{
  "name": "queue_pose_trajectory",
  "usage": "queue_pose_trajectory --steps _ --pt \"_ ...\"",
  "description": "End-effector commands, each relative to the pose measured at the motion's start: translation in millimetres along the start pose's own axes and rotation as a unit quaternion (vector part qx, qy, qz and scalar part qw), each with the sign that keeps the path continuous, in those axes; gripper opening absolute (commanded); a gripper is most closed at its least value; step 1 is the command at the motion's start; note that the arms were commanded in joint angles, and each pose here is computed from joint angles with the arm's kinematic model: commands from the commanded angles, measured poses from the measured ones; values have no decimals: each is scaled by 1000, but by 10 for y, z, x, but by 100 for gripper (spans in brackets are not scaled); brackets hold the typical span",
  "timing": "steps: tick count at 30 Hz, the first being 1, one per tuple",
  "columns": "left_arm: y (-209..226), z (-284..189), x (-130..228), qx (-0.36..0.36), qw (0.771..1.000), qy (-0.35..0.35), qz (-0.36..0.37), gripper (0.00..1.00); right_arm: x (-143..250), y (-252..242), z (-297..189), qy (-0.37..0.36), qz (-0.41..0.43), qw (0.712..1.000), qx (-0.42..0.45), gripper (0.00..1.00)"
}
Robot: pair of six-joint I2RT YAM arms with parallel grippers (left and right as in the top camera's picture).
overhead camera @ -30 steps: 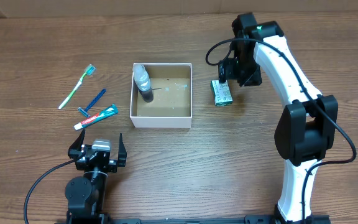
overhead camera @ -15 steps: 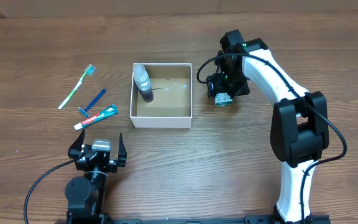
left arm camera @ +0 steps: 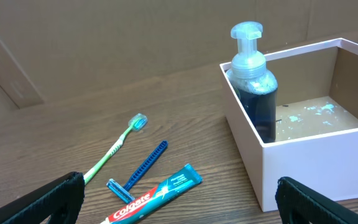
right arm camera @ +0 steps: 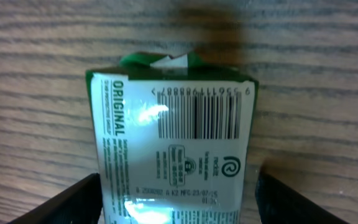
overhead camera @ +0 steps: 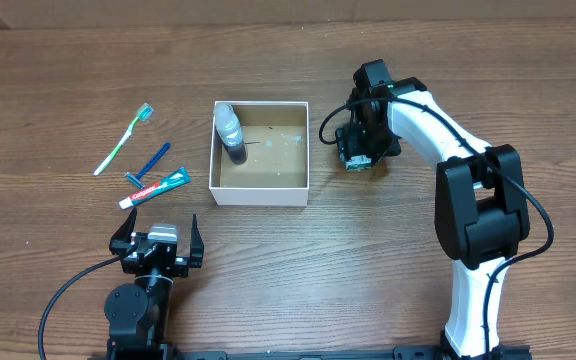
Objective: Pack container
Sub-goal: 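Lower the right gripper onto the green soap bar and grasp it, then carry the soap bar into the box beside the bottle and release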
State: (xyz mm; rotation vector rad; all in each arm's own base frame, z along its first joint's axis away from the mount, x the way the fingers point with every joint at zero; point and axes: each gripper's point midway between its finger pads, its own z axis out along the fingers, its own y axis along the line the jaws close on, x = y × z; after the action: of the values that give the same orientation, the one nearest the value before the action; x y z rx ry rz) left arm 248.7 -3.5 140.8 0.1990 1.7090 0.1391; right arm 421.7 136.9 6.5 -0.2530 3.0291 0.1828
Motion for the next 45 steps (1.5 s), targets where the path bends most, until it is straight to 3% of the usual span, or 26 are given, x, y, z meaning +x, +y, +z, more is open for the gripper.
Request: queue_pose_trajectory --steps 1,6,12,22,31,40,45 --pt "33 -2 12 -8 1000 0 4 100 7 -33 23 -3 -9 1000 6 75" --pt "33 -2 12 -8 1000 0 4 100 -56 -56 21 -16 -10 1000 13 53" --pt "33 -2 12 -8 1000 0 4 100 -13 -64 -14 -4 -9 1000 17 48" --pt "33 -2 12 -8 1000 0 4 100 -191 30 -745 -1 -5 1000 17 47" --pt "33 -2 12 -8 1000 0 4 100 -423 474 -1851 -81 -49 995 13 47" --pt "33 -2 12 -8 1000 0 4 100 -415 1497 -1807 -134 -201 970 22 48" --pt "33 -2 12 -8 1000 0 4 100 -325 1778 -1622 -114 -278 954 -10 47"
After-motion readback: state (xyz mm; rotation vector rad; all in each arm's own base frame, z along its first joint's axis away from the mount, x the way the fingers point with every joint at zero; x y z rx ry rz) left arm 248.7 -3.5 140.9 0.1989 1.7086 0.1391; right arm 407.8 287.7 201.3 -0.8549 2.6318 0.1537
